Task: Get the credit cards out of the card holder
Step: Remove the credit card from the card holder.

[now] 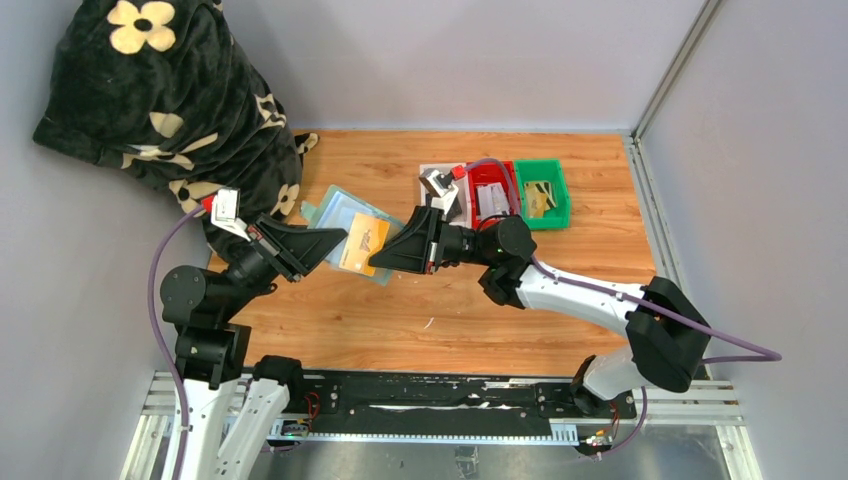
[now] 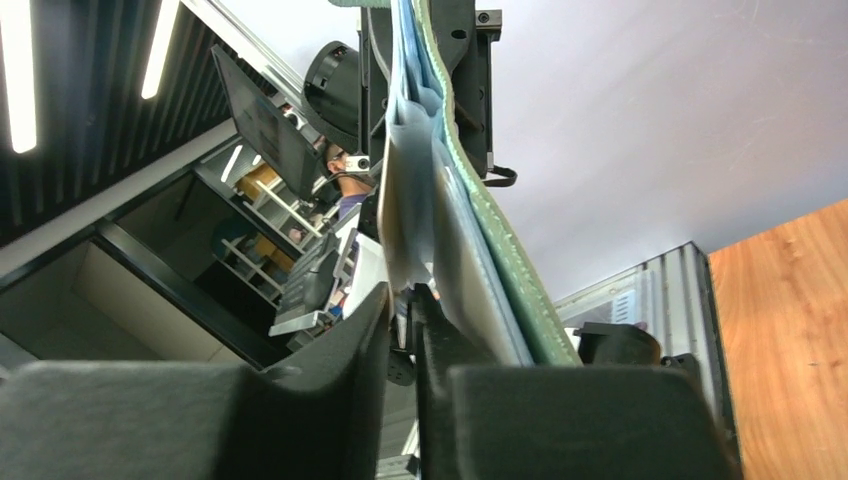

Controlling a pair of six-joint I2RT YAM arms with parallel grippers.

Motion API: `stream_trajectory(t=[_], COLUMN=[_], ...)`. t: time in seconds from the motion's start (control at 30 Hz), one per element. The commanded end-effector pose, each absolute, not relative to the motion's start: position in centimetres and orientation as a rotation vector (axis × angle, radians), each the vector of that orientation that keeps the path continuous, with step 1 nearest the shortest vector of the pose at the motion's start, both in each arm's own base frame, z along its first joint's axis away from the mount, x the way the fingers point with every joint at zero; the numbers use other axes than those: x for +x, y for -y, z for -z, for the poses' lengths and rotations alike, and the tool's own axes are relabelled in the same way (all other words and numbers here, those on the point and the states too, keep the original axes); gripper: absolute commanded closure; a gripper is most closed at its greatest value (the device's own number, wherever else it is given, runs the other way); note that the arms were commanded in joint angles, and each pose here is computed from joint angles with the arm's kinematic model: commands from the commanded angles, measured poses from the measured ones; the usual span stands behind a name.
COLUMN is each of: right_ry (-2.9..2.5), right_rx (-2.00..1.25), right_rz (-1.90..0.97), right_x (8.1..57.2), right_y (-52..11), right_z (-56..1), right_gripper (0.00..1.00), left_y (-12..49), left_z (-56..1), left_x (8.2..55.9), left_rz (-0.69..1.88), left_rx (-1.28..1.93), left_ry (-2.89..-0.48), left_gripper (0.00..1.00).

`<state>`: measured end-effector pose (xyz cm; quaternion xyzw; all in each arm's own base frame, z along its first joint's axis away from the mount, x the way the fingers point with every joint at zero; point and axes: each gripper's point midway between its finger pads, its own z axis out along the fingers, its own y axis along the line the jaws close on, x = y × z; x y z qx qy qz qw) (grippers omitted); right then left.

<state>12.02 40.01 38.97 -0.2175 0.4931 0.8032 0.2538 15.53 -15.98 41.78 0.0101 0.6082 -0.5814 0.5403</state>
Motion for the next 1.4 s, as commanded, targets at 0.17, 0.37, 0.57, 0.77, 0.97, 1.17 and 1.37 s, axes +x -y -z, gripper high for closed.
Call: stream_trajectory(t=[0.17,0.37,0.57,0.77,0.97,1.17,1.37], right_ry=[-1.21,-1.303,-1.402,-1.559,-1.58,-1.765,-2.108], right_rx=[-0.626,-0.612,-0.606,-0.613,-0.594,-0.51,-0.29], right_rz=[-2.218,-2.198,-2.108,-1.95,-1.875,-1.48,-0.809], right_x=[11.7,12.1,12.5,13.9,15.5,21.1,30.4], right_y=[-39.5,-39.8,-38.9,-37.3,-34.9,-29.0,-18.3], right_z=[-42.3,-40.4,-38.2,-35.8,-36.2,-34.8,-28.1], right_gripper=[0.7,0.96,1.0,1.0,1.0,1.0,1.0], left_y=[15.6,15.4,15.0,14.7,14.7,14.5,15.8], left_z=[-42.3,-42.5,-43.5,-44.1,-43.6,-41.8,-35.2], left_x=[15.4,15.7,16.1,16.3,16.7,17.2,18.7], left_rz=[1.348,1.31,1.26,1.19,1.165,1.052,1.06], left_rx=[0.032,0.036,0.043,0.082,0.089,0.182,0.286], left_ry=[-1.41,-1.404,-1.374,-1.37,-1.389,-1.428,-1.607], left_gripper=[1.0,1.0,1.0,1.0,1.0,1.0,1.0])
